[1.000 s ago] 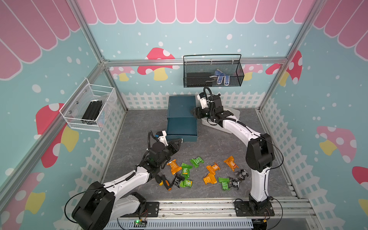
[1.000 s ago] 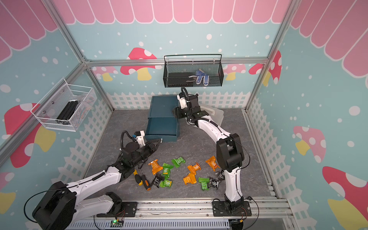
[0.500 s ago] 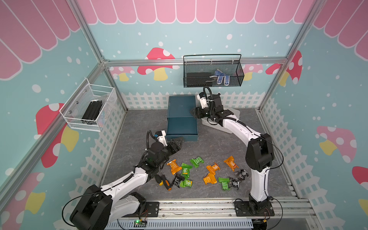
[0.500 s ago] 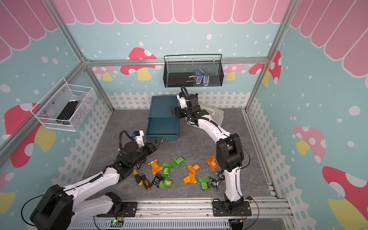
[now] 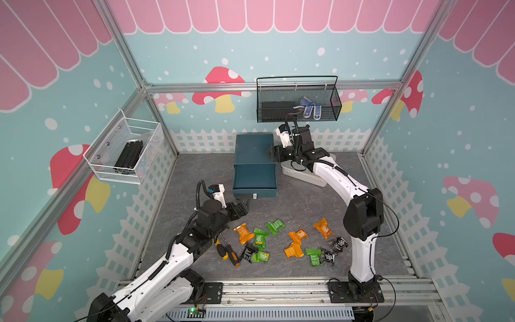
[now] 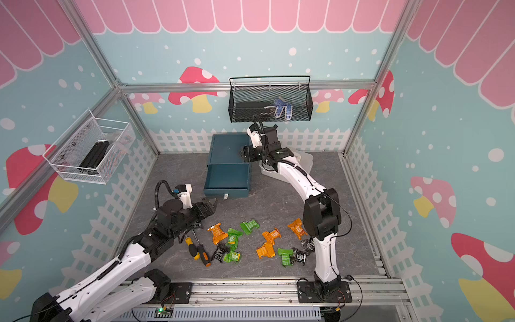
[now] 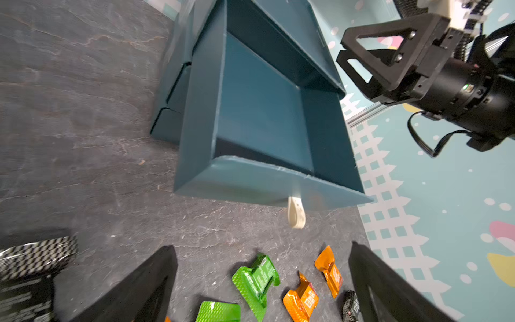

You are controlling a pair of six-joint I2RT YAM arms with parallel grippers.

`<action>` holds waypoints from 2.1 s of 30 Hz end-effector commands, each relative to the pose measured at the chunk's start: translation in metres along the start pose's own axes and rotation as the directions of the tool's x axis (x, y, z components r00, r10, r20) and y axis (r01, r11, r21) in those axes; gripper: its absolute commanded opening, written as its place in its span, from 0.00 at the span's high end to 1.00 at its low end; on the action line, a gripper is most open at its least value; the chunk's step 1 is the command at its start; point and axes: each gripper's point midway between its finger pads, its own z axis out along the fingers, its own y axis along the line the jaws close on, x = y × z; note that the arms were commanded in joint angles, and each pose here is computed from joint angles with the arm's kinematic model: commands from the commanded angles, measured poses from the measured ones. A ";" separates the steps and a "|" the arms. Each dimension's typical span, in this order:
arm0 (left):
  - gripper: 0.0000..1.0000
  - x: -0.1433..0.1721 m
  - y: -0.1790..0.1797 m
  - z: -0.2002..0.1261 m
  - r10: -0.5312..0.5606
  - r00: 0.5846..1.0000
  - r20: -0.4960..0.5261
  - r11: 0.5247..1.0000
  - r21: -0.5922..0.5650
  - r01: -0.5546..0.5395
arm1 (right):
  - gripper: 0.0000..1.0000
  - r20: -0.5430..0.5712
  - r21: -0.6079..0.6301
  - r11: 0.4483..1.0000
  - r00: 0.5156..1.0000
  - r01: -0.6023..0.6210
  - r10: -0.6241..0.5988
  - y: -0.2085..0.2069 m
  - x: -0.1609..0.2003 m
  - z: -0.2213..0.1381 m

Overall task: Place the cookies into the drawer by color
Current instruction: Open the drawer in the storage box, then pick up the cookie at the center of the board.

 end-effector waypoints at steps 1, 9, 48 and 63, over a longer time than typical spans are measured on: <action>0.01 -0.003 0.018 -0.017 0.041 0.999 -0.024 0.991 -0.125 -0.044 | 0.22 0.014 -0.010 1.000 1.000 0.003 -0.003 0.014 -0.007 -0.022; 0.04 0.009 0.052 -0.043 0.061 0.994 -0.094 0.950 -0.300 -0.087 | 0.22 0.116 -0.004 1.000 0.993 0.009 -0.008 0.033 -0.010 -0.094; 0.08 0.077 0.190 0.037 -0.037 0.888 -0.458 0.680 -0.663 -0.314 | 0.23 0.012 -0.248 0.968 0.999 -0.044 0.049 0.099 0.158 -0.159; 0.35 0.082 0.190 0.034 -0.065 0.887 -0.457 0.701 -0.654 -0.286 | 0.23 -0.010 -0.239 0.970 0.999 -0.040 0.038 0.104 0.162 -0.160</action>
